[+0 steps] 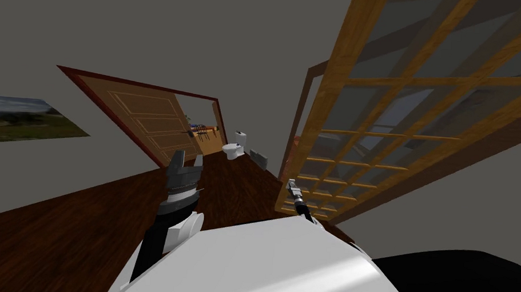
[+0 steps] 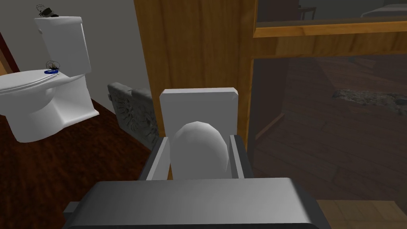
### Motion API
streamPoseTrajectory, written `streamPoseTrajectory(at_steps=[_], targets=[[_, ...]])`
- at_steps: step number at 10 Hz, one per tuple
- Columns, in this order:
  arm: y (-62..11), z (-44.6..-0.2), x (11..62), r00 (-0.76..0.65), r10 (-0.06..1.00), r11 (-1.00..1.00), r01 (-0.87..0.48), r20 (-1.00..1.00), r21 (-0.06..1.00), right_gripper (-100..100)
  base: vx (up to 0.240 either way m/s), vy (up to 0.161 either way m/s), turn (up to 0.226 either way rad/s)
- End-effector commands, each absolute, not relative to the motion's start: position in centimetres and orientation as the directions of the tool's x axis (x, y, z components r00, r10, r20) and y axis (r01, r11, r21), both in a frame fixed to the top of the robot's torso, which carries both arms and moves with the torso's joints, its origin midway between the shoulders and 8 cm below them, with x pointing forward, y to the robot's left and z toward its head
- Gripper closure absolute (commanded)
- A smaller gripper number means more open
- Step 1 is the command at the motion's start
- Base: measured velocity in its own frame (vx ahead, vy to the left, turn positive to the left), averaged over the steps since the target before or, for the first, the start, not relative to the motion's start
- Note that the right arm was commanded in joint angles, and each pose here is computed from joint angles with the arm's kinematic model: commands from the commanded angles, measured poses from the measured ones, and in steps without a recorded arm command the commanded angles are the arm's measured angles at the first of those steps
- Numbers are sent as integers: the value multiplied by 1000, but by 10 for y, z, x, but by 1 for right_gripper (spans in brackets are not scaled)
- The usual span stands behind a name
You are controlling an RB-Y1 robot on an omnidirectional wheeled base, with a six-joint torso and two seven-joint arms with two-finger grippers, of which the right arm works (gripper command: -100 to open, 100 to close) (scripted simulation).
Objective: Pull the door open
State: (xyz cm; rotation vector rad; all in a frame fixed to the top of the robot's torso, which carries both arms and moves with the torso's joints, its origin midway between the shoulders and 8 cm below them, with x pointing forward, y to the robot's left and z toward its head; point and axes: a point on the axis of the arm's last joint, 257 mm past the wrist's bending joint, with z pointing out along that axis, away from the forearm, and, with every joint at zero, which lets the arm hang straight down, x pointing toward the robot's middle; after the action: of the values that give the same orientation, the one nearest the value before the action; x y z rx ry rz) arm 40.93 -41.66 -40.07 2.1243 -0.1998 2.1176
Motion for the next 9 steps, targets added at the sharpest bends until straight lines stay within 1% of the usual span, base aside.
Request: streamPoseTrajectory(at_steps=[1,9], targets=[[-417,-401,409,3,2,-982,-189,1000,2,100,-95,-2,20],[-397,-400,392,0,1,-999,-52,1000,1,100,-183,-31,58]])
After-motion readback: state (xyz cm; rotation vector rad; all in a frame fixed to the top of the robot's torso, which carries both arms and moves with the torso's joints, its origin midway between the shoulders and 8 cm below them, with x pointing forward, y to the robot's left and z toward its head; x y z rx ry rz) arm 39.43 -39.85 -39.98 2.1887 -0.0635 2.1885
